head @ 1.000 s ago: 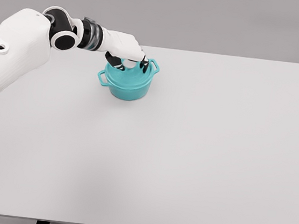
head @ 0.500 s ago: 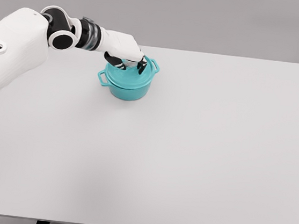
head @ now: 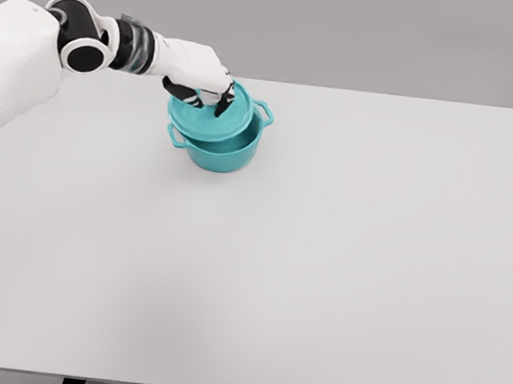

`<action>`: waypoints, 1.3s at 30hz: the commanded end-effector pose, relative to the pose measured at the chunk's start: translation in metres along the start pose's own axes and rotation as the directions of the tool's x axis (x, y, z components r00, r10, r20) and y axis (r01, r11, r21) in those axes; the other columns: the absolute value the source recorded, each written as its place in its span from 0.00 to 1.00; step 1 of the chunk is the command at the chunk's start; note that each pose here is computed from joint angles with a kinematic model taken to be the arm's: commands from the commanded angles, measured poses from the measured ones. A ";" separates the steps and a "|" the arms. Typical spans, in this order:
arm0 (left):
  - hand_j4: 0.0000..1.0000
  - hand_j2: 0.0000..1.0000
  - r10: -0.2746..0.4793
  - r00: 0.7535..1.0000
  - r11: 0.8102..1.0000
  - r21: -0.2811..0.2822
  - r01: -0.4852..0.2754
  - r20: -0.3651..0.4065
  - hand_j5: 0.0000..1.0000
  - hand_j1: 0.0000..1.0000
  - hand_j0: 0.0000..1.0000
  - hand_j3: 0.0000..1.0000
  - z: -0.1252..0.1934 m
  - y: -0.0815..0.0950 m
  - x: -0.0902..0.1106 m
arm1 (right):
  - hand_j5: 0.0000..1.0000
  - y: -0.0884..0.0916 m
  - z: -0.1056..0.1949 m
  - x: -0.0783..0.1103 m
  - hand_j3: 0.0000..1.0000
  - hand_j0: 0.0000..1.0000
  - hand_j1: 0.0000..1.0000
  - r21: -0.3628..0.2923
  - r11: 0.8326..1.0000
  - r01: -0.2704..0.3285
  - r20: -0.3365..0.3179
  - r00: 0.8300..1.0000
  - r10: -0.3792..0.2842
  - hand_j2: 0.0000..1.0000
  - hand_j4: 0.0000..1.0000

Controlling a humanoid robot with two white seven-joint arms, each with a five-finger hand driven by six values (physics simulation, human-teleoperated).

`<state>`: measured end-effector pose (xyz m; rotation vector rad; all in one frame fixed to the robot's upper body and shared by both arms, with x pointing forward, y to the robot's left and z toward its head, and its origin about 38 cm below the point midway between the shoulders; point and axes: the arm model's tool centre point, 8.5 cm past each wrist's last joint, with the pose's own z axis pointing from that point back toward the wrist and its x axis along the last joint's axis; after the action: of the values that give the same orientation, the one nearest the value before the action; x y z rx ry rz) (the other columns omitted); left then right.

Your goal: Open the lid of the pot with left arm

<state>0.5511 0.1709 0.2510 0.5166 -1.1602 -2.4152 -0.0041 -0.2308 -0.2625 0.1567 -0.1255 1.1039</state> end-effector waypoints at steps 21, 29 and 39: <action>0.42 0.42 0.089 0.979 0.987 -0.113 -0.111 -0.185 0.42 0.42 0.42 0.42 0.099 -0.102 -0.055 | 1.00 0.000 0.000 0.000 1.00 1.00 1.00 0.000 1.000 0.000 0.000 1.000 0.000 1.00 1.00; 0.90 0.90 0.105 0.979 0.985 -0.119 -0.126 -0.174 0.90 0.90 0.90 0.90 0.095 -0.111 -0.051 | 1.00 0.000 0.000 0.000 1.00 1.00 1.00 0.000 1.000 0.000 0.000 1.000 0.000 1.00 1.00; 1.00 1.00 0.115 0.978 0.984 -0.116 -0.136 -0.173 1.00 1.00 1.00 1.00 0.095 -0.113 -0.051 | 1.00 0.000 0.000 0.000 1.00 1.00 1.00 0.000 1.000 0.000 0.000 1.000 0.000 1.00 1.00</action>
<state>0.5249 0.3209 0.2230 0.5700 -0.9298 -2.2790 -0.0042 -0.2309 -0.2625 0.1566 -0.1254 1.1039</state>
